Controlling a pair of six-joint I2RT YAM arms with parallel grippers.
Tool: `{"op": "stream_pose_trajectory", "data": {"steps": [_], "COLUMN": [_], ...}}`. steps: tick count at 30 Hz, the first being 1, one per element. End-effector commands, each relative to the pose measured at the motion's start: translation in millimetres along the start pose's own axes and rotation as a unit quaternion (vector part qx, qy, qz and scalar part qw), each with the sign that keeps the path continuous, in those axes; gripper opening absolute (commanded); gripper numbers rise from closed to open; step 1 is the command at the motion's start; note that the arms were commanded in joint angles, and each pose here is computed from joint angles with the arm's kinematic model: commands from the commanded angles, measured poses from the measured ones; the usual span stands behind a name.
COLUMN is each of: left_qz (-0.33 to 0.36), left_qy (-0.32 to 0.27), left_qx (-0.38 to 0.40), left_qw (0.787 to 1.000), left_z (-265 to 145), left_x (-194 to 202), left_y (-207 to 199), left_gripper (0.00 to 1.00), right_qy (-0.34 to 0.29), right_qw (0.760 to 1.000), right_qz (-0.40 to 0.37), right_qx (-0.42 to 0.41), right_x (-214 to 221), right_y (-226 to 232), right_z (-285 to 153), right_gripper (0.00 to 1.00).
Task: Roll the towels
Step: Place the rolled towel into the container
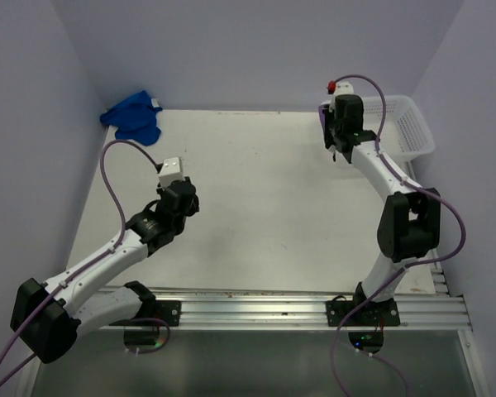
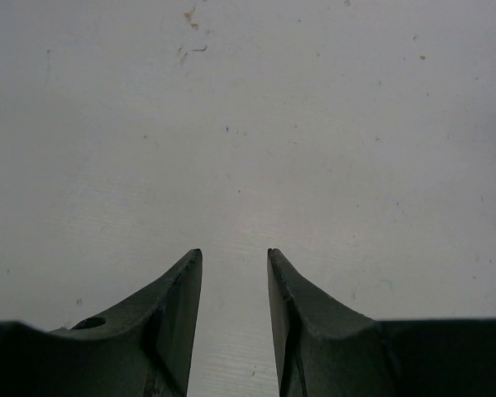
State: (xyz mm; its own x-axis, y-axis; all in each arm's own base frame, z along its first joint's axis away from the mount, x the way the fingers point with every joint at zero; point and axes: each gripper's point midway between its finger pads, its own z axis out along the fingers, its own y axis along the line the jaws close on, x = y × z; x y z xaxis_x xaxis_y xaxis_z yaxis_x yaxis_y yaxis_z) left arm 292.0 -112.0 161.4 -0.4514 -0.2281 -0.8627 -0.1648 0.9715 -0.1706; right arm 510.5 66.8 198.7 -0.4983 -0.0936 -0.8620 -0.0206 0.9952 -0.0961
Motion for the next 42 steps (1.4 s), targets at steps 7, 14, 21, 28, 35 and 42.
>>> {"op": "stream_pose_trajectory", "data": {"steps": [7,14,21,28,35,42], "left_qz": [0.006,0.012,0.033,0.040,0.045,0.055], "left_qy": [-0.020,-0.029,-0.022,-0.008,-0.001,0.012], "left_qx": [-0.016,-0.043,-0.070,-0.074,-0.067,-0.057], "left_qw": [1.000,0.999,0.997,0.996,0.997,0.997], "left_z": [5,3,10,20,23,27], "left_x": [-9,-12,-11,-5,-3,3], "left_y": [4,16,19,14,8,3], "left_gripper": [0.41,0.41,0.41,0.41,0.41,0.41], "right_qy": [-0.110,-0.108,-0.074,0.003,0.057,0.092], "right_qw": [0.990,0.988,0.992,0.996,0.996,0.991], "right_qz": [0.010,0.024,0.028,0.040,0.032,0.027], "right_qx": [0.082,0.110,0.101,0.086,0.065,0.092], "right_x": [-39,-14,14,43,61,75], "right_y": [-57,-86,-98,-90,-81,-90], "right_z": [26,70,116,122,136,144], "right_gripper": [0.00,0.00,0.00,0.00,0.00,0.19]}}
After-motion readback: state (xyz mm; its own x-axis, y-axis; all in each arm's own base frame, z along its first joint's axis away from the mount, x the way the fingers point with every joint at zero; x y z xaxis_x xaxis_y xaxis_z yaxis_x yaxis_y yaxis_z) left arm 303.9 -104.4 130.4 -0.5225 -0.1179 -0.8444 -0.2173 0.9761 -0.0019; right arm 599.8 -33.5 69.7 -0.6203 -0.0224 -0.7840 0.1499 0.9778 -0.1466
